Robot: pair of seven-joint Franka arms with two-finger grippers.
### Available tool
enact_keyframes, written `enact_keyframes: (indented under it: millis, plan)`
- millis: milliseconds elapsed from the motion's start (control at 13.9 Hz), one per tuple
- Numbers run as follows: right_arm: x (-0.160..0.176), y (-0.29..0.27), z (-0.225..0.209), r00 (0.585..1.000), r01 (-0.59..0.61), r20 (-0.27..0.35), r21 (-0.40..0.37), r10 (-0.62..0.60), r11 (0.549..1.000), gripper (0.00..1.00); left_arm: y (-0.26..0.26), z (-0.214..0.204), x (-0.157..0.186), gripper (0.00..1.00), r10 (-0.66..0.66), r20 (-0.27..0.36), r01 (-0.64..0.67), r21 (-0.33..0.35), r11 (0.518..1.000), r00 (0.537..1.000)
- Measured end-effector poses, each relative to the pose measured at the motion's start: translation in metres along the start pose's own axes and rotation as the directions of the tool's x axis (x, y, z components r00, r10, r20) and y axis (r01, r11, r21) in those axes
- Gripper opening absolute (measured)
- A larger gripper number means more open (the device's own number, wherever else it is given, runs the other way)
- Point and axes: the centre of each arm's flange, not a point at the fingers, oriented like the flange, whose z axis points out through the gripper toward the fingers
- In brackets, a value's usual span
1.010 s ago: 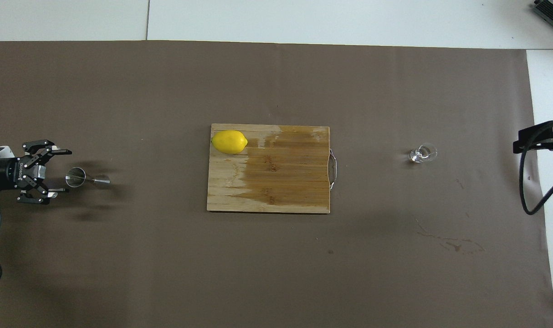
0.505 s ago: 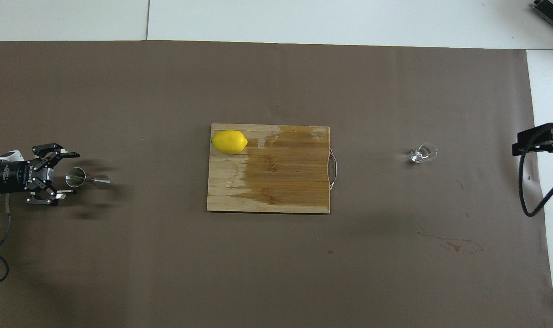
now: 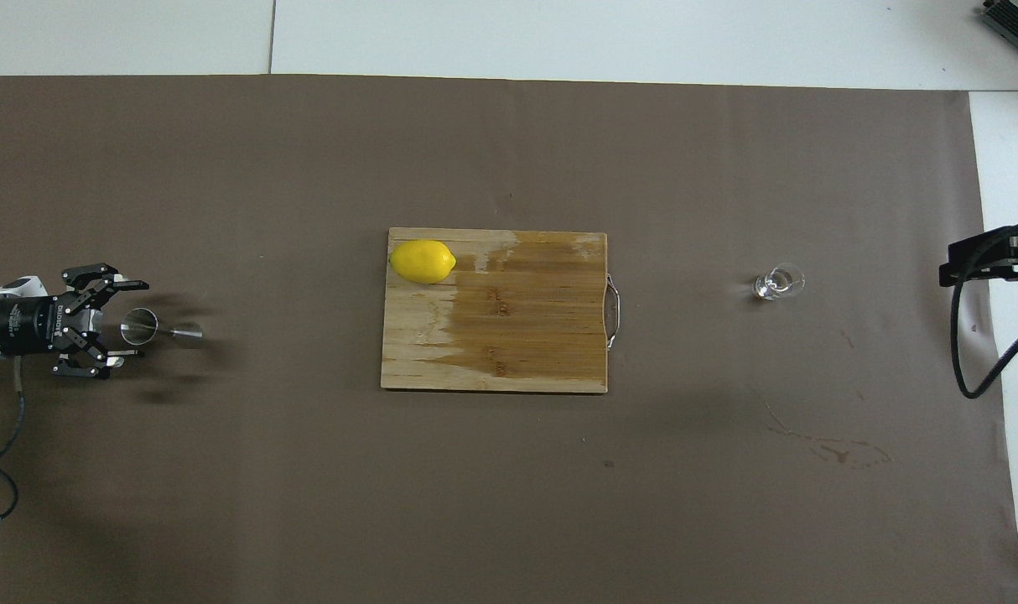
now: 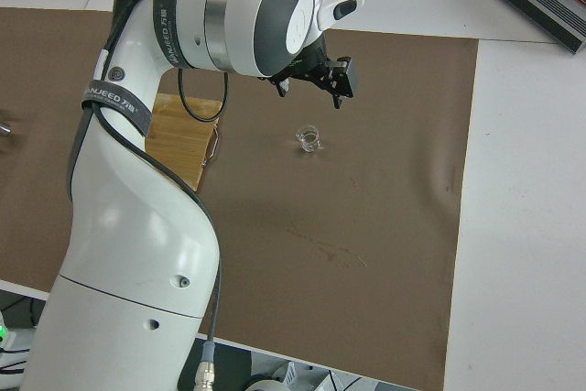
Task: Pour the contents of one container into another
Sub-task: 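Close the left gripper around the small metal cup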
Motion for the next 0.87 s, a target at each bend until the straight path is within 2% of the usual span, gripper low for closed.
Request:
enact_keyframes:
  millis: [866]
  plan:
    - [-0.0007, 0.0000, 0.0047, 1.000, 0.000, 0.011, 0.000, 0.000, 1.000, 1.00, 0.0007, 0.0033, -0.0004, 1.00, 0.006, 0.005, -0.006, 0.005, 1.000, 1.000]
